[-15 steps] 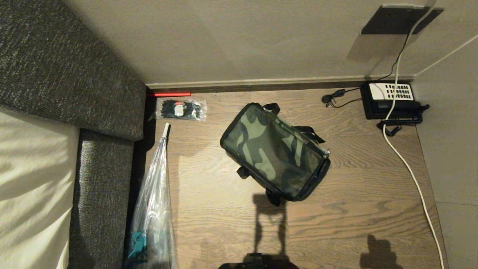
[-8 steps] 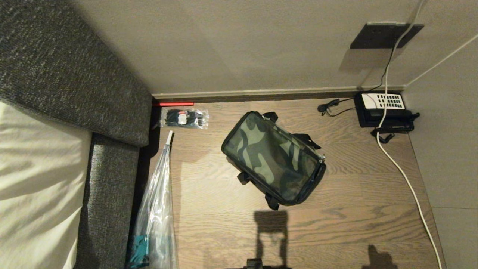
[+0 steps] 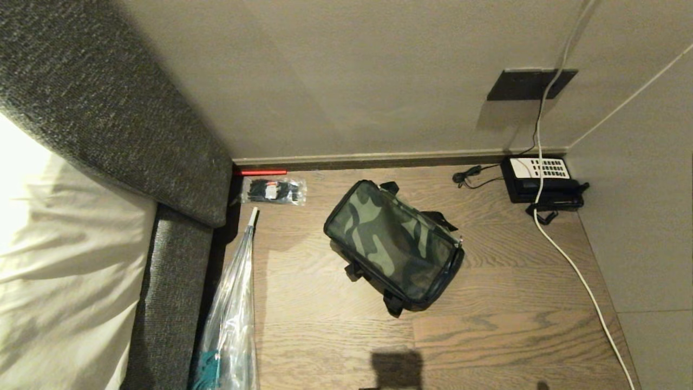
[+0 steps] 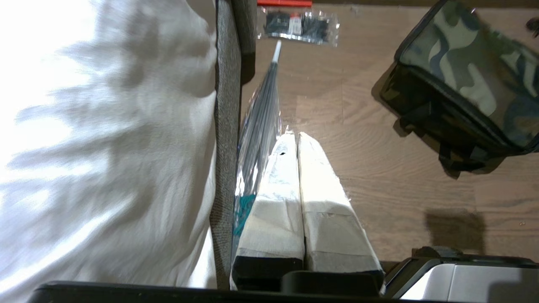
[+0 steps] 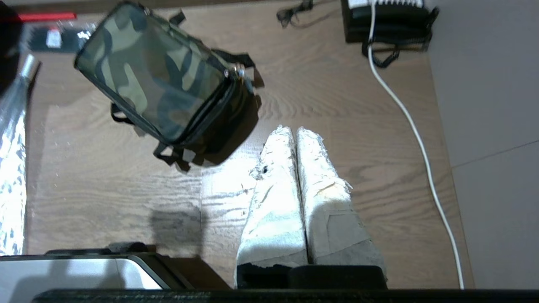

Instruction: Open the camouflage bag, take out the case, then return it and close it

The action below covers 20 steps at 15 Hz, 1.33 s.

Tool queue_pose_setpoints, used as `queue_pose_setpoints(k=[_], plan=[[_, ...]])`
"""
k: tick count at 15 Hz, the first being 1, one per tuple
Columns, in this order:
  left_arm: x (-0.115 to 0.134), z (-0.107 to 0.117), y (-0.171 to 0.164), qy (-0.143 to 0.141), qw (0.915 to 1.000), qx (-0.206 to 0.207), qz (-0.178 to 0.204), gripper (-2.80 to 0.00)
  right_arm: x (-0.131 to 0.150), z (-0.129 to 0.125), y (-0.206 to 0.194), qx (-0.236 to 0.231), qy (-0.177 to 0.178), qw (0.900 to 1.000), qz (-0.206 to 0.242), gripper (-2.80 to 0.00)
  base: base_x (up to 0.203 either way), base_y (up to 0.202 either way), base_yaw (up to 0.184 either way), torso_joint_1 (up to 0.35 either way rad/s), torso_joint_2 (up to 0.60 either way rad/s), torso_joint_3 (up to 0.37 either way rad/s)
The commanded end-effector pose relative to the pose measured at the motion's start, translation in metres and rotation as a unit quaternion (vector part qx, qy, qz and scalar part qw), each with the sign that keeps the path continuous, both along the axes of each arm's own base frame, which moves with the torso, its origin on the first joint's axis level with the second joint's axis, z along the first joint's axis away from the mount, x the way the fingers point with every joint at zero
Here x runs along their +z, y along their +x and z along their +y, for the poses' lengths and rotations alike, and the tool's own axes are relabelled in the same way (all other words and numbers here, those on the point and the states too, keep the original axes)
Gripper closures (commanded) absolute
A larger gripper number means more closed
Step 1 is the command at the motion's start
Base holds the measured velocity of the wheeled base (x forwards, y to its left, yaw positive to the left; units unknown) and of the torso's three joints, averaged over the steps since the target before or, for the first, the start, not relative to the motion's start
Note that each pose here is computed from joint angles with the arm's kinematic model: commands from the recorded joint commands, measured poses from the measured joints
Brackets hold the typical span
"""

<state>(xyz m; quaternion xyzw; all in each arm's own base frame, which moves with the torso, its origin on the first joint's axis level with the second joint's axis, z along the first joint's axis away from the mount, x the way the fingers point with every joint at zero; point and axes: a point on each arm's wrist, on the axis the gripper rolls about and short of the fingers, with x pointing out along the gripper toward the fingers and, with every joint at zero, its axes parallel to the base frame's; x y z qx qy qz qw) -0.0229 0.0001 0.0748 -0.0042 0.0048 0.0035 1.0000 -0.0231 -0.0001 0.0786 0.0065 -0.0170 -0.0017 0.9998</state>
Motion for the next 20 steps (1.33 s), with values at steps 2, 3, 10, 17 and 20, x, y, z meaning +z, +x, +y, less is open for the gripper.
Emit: queue_pose_setpoints(k=[2, 3, 10, 17, 20], plan=[[0.0000, 0.0000, 0.0000, 0.000, 1.0000, 0.000, 0.000, 0.00, -0.0039, 0.0000, 0.0009, 0.000, 0.000, 1.000, 0.005, 0.00, 0.000, 0.000, 0.000, 0.001, 0.00, 0.205], [0.0000, 0.0000, 0.0000, 0.000, 1.0000, 0.000, 0.000, 0.00, -0.0046, 0.0000, 0.0010, 0.000, 0.000, 1.000, 0.006, 0.00, 0.000, 0.000, 0.000, 0.006, -0.01, 0.198], [0.0000, 0.0000, 0.0000, -0.001, 1.0000, 0.000, 0.000, 0.00, -0.0047, 0.0000, 0.0011, 0.000, 0.000, 1.000, 0.006, 0.00, 0.000, 0.000, 0.000, 0.004, 0.00, 0.204], [0.0000, 0.0000, 0.0000, -0.001, 1.0000, 0.000, 0.000, 0.00, -0.0040, 0.0000, 0.0009, 0.000, 0.000, 1.000, 0.005, 0.00, 0.000, 0.000, 0.000, 0.003, 0.00, 0.198], [0.0000, 0.0000, 0.0000, -0.002, 1.0000, 0.000, 0.000, 0.00, -0.0046, 0.0000, 0.0010, 0.000, 0.000, 1.000, 0.006, 0.00, 0.000, 0.000, 0.000, 0.002, 0.00, 0.206]])
